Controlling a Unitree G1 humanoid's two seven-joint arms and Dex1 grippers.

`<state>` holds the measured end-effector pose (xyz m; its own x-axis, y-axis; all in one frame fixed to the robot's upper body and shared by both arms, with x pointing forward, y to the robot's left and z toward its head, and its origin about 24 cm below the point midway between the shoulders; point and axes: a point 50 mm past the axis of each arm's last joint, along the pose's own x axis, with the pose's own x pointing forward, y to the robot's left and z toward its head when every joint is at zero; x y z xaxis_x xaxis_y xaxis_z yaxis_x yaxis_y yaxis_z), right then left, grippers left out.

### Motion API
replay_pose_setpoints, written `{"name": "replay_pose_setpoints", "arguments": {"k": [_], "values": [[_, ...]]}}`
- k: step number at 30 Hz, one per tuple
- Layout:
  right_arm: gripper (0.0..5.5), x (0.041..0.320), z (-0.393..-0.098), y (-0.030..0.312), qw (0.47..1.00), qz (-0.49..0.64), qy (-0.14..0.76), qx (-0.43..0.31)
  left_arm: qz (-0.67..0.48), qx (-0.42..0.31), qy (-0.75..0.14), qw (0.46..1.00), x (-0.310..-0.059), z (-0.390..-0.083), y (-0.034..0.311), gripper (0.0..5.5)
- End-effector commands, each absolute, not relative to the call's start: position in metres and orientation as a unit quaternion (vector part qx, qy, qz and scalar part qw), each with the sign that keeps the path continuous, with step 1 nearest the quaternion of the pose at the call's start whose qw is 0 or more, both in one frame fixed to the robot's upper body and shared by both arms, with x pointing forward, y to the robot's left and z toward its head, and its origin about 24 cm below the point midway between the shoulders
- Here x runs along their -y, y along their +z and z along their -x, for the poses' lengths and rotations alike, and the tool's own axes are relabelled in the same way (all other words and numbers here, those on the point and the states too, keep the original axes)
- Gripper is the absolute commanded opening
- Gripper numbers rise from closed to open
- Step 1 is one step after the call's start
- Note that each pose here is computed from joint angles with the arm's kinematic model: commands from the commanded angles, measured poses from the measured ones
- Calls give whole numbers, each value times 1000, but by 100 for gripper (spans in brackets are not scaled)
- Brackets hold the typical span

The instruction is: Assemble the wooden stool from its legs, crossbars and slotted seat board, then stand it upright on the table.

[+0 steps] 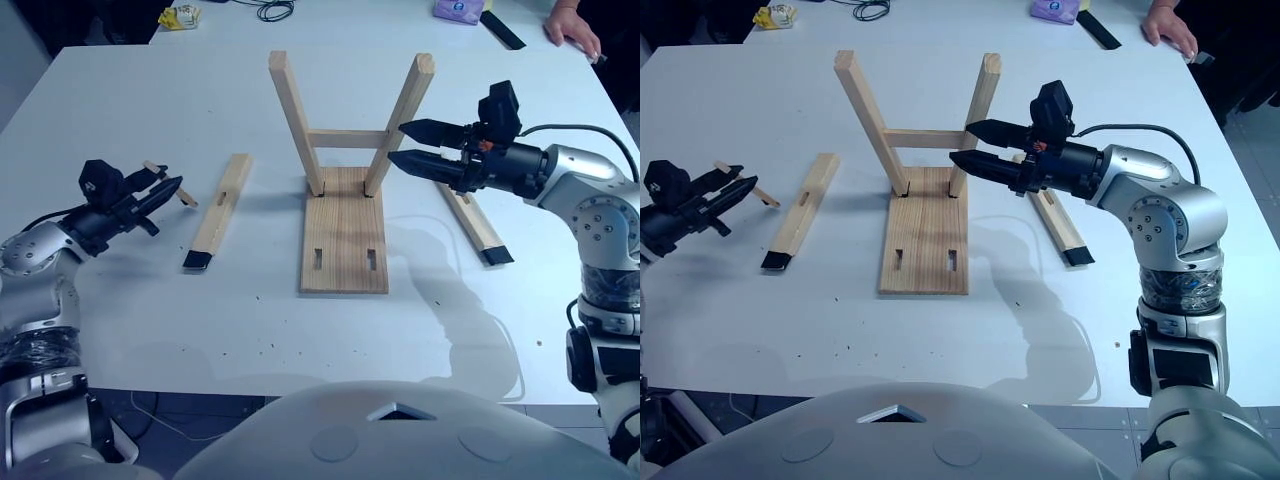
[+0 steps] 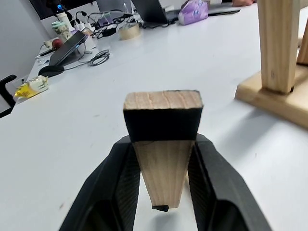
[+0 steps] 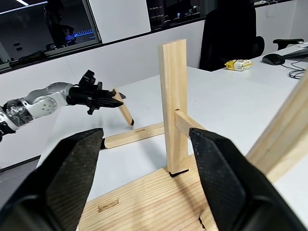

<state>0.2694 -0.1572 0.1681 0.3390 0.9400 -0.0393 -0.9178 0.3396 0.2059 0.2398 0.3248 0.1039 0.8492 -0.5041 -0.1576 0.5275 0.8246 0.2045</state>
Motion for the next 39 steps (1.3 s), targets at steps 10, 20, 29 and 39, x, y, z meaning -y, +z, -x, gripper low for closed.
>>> {"name": "replay_pose_setpoints", "arguments": {"k": [10,20,29,39], "values": [[330,152,-274,170,805,-64,584,-80,-84,-10,-286,955,-307,-238,101,131],[330,147,-279,171,799,-65,593,-80,-87,-64,-303,947,-292,-233,72,131],[330,151,-271,166,810,-72,576,-81,-69,-101,-301,946,-295,-202,71,131],[330,153,-258,157,826,-90,551,-78,-26,-62,-280,958,-274,-185,95,131]]}}
